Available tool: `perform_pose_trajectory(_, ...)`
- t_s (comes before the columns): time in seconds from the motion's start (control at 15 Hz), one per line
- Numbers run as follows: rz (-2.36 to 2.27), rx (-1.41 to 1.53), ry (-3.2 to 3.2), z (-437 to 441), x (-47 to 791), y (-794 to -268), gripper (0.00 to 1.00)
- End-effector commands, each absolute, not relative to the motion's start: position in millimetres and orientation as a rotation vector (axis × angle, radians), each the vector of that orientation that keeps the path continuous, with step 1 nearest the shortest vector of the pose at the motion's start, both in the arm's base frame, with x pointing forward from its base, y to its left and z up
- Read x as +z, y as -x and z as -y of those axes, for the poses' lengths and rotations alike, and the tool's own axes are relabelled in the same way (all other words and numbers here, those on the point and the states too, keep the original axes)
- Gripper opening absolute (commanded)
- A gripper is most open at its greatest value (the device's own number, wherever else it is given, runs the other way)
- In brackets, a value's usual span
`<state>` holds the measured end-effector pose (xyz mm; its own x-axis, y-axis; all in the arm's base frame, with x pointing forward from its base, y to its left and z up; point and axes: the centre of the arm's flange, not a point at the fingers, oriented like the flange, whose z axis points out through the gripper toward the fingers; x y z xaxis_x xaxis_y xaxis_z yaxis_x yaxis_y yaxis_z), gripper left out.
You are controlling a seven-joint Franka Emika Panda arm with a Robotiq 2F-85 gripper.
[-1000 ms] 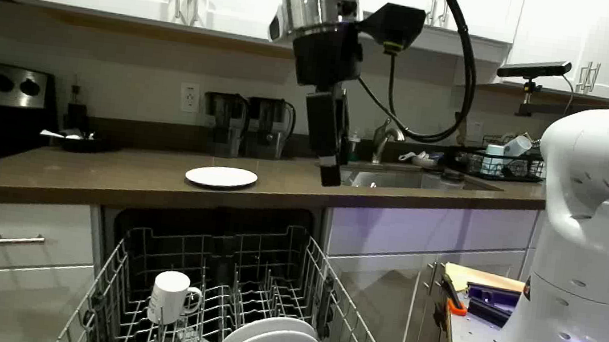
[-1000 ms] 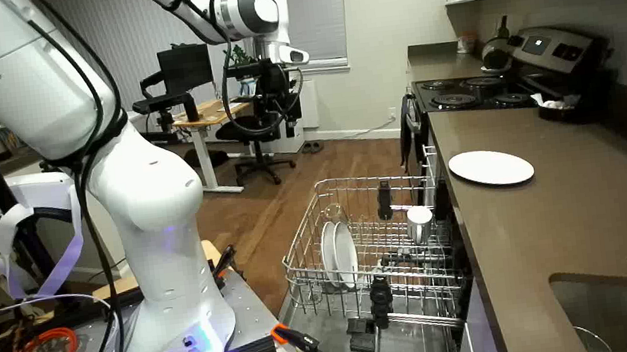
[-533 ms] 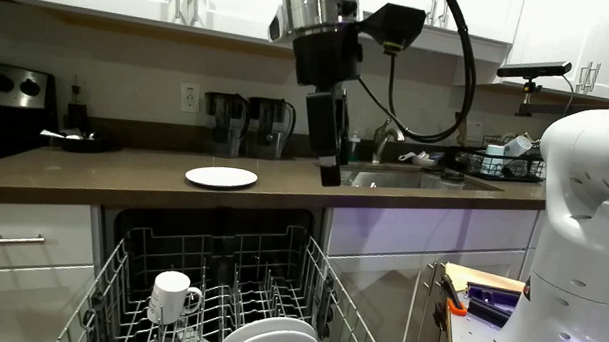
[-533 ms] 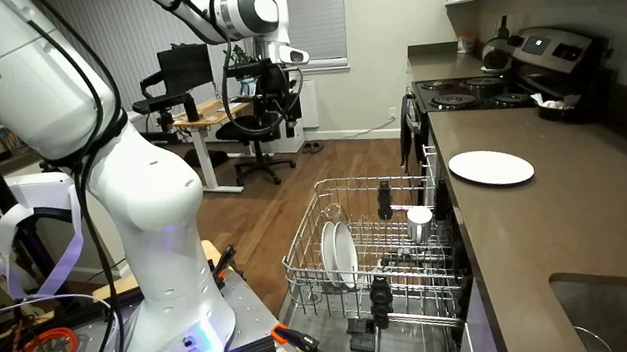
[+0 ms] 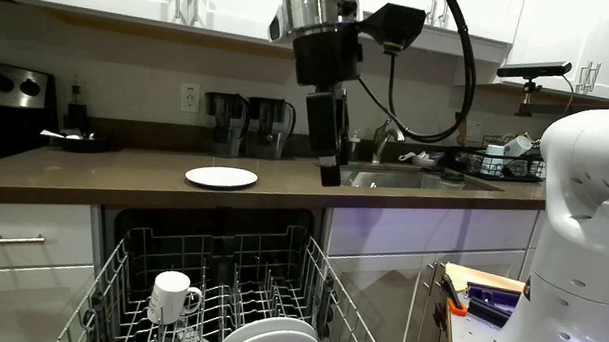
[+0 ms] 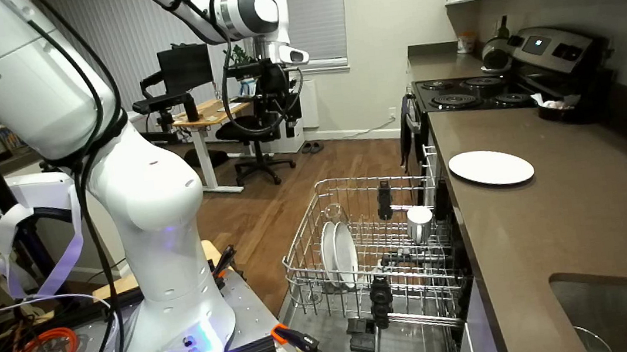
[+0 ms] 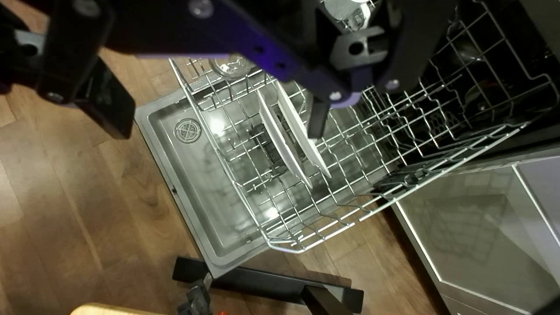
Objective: Move the glass jar to the right side of the dishwasher rack
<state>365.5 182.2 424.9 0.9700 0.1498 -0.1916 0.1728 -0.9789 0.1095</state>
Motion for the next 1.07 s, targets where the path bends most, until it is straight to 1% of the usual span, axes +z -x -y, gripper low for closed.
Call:
perform_pose_trajectory(0.0, -0.271, -0.288, -2.976, -185, 424, -366, 1.0)
perform_pose_trajectory(0.4, -0.318, -0.069, -2.823, -200, 406, -392, 1.0)
perform_pose_trajectory(0.73, -0.337, 0.027, -2.891, -220, 381, -413, 1.0)
perform_pose_trajectory(1.0, -0.387, 0.271, -3.001, -237, 351, -434, 1.0)
